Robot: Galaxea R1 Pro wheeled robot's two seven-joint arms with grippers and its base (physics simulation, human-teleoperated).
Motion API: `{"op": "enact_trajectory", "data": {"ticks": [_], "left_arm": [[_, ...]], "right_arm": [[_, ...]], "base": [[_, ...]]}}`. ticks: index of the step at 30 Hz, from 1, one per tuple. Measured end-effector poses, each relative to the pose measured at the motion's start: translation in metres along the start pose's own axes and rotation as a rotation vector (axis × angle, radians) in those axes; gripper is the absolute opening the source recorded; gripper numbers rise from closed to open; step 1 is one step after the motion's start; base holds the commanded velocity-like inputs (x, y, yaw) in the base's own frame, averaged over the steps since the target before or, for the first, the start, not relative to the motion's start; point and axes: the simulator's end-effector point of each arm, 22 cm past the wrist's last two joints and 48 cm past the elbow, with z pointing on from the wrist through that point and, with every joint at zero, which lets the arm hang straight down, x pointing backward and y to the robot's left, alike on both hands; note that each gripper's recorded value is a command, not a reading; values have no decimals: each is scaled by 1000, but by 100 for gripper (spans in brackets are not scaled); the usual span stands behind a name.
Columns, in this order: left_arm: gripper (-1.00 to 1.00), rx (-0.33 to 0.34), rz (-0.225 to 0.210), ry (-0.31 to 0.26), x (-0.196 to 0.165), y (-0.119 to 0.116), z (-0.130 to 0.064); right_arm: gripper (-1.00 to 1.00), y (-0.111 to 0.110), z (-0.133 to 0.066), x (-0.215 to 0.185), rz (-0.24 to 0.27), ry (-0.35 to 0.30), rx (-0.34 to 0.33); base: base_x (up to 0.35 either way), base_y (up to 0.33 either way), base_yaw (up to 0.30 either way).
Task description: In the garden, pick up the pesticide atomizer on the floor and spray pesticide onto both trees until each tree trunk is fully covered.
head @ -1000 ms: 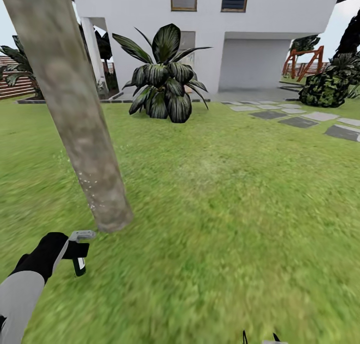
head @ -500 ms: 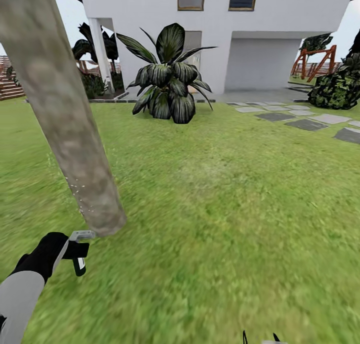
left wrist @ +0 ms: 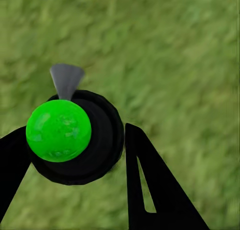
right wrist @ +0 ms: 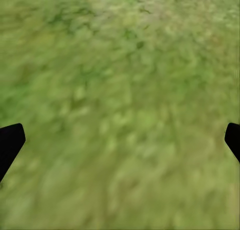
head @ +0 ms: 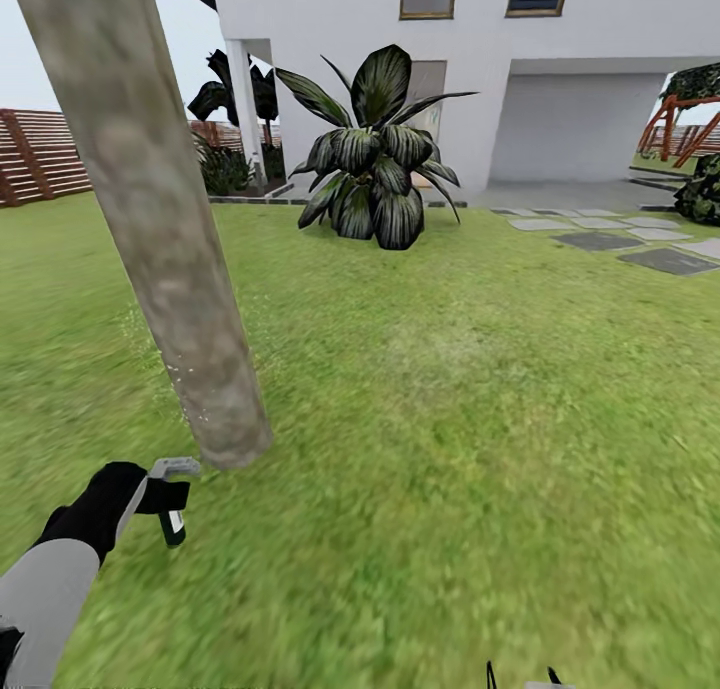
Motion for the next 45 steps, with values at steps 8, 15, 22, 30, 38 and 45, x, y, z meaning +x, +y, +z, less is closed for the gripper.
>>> {"op": "enact_trajectory", "data": {"ticks": [8, 15, 22, 30, 38, 45], "left_arm": [[-100, 51, 15, -64, -57, -43, -16], [-100, 42, -2, -65, -88, -39, -39], [-100, -50, 15, -94, -100, 8, -54], [-100, -46, 11, -89, -97, 8, -53], [-100, -34, -29, -89, -143, 2, -89], [-100, -37, -13, -87, -150, -2, -94]], "right_arm": [[100, -4, 0, 1, -6, 1, 3], [100, -4, 0, 1, -6, 2, 2], [100, -4, 0, 1, -6, 2, 3], [100, -3, 0, 1, -5, 2, 2], [100, -3, 0, 1, -4, 2, 3], [100, -3, 0, 1, -5, 2, 2]], "base": [[0, 0, 0], [0, 0, 0], [0, 0, 0], [-83, 0, 0], [-35, 0, 0], [-62, 0, 0]]}}
